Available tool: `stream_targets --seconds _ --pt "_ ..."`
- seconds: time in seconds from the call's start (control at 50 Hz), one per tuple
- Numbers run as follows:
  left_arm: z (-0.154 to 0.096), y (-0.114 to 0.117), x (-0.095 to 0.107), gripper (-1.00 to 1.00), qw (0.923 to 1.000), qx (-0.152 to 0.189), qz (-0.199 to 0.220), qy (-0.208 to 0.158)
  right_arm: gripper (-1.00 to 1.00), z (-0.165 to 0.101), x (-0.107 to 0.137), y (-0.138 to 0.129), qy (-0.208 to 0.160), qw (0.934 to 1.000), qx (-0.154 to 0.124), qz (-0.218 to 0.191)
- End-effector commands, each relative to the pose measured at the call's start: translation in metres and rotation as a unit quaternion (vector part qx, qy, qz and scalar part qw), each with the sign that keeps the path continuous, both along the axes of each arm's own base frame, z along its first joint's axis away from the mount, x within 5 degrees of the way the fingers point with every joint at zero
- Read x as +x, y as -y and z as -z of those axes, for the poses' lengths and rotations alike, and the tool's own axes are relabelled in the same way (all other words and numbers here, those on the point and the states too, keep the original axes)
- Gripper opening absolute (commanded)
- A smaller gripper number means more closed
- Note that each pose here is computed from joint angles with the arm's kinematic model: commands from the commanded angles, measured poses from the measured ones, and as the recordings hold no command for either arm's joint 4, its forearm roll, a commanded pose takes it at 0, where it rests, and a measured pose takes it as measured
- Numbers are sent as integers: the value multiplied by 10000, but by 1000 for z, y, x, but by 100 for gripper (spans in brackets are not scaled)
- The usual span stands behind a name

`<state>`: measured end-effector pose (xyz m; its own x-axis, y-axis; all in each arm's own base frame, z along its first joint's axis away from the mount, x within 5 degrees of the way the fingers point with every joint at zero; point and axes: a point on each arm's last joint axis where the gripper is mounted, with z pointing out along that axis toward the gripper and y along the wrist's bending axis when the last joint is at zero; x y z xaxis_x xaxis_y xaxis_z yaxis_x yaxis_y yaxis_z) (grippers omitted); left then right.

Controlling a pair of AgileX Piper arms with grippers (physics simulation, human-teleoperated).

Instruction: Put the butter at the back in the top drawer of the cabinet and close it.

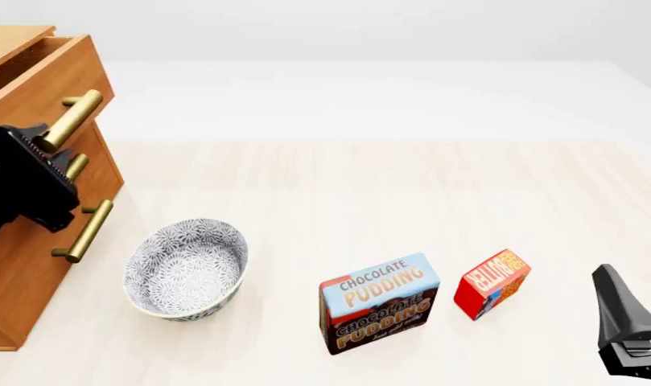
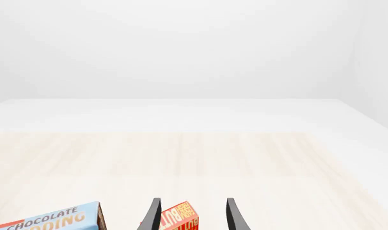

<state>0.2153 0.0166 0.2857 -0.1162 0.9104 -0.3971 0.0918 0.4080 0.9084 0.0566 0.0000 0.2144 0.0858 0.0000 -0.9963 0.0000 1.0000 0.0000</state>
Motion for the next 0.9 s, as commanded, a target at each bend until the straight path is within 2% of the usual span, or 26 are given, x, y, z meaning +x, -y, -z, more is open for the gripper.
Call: stream_targets --seconds 0.02,0.5,0.9 --pt "18 15 9 -100 9990 -141 301 -298 100 0 0 0 0 10000 0 0" --pt "25 25 20 -100 9975 -275 474 -439 100 0 0 0 0 10000 0 0" --pt "26 35 21 -100 9956 -392 661 -537 100 0 0 0 0 10000 0 0"
